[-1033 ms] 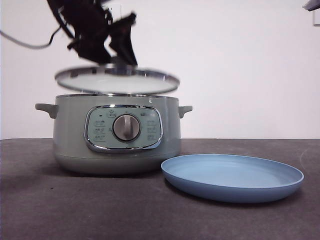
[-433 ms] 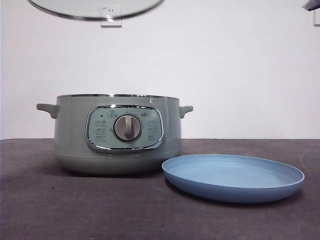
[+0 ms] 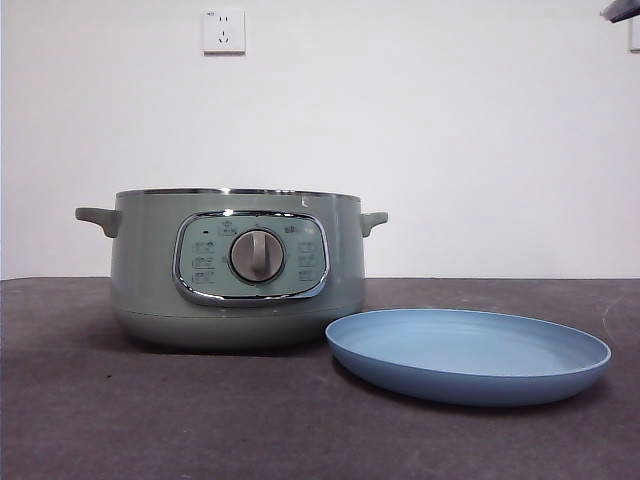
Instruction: Take the corn out from the steamer,put the corn on the plate,close the lid
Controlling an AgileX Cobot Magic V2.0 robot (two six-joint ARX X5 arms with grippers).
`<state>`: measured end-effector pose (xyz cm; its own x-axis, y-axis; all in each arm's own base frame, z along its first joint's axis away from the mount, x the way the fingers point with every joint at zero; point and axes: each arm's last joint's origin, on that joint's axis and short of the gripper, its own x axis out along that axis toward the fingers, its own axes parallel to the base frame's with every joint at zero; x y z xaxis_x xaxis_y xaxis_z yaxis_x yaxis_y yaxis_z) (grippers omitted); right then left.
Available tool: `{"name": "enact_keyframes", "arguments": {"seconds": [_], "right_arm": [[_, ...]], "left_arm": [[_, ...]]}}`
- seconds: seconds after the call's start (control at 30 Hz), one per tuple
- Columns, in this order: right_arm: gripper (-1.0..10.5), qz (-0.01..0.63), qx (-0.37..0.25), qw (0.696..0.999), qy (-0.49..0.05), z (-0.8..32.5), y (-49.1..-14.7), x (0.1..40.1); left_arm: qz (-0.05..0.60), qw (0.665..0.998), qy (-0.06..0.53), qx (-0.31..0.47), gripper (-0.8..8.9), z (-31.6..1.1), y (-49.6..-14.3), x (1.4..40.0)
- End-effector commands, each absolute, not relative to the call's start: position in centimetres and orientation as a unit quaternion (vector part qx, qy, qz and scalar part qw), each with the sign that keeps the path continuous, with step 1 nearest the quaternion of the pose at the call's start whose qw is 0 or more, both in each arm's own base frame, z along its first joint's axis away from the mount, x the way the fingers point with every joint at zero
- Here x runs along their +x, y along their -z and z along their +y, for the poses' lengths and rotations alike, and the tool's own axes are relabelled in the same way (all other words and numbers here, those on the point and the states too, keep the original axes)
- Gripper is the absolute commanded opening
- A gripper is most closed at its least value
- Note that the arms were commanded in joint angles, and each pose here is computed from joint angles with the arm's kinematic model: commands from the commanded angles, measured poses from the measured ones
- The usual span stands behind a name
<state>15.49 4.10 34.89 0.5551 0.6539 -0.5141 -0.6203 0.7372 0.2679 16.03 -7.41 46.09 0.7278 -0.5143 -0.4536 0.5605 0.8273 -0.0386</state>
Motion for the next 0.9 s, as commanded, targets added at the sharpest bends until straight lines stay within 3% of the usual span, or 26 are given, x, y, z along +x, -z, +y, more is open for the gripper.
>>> {"name": "enact_keyframes", "arguments": {"seconds": [0.03, 0.37, 0.57, 0.9], "right_arm": [[6.6, 0.304, 0.027, 0.880, -0.363, 4.2, -34.8, 15.8], [6.6, 0.297, 0.058, 0.884, -0.356, 4.6, -34.7, 17.9], [6.6, 0.283, 0.079, 0.883, -0.366, 6.7, -34.5, 20.2], [6.6, 0.321, 0.020, 0.875, -0.362, 14.6, -34.2, 25.5]], "left_arm": [[0.194, 0.935, 0.290, 0.057, -0.07, -6.8, -46.8, 14.5], [0.207, 0.942, 0.262, 0.040, -0.07, -4.6, -42.3, 9.7], [0.207, 0.944, 0.256, 0.014, -0.07, -3.4, -39.5, 6.9], [0.217, 0.946, 0.242, 0.017, -0.07, -1.7, -37.9, 3.3]]}}
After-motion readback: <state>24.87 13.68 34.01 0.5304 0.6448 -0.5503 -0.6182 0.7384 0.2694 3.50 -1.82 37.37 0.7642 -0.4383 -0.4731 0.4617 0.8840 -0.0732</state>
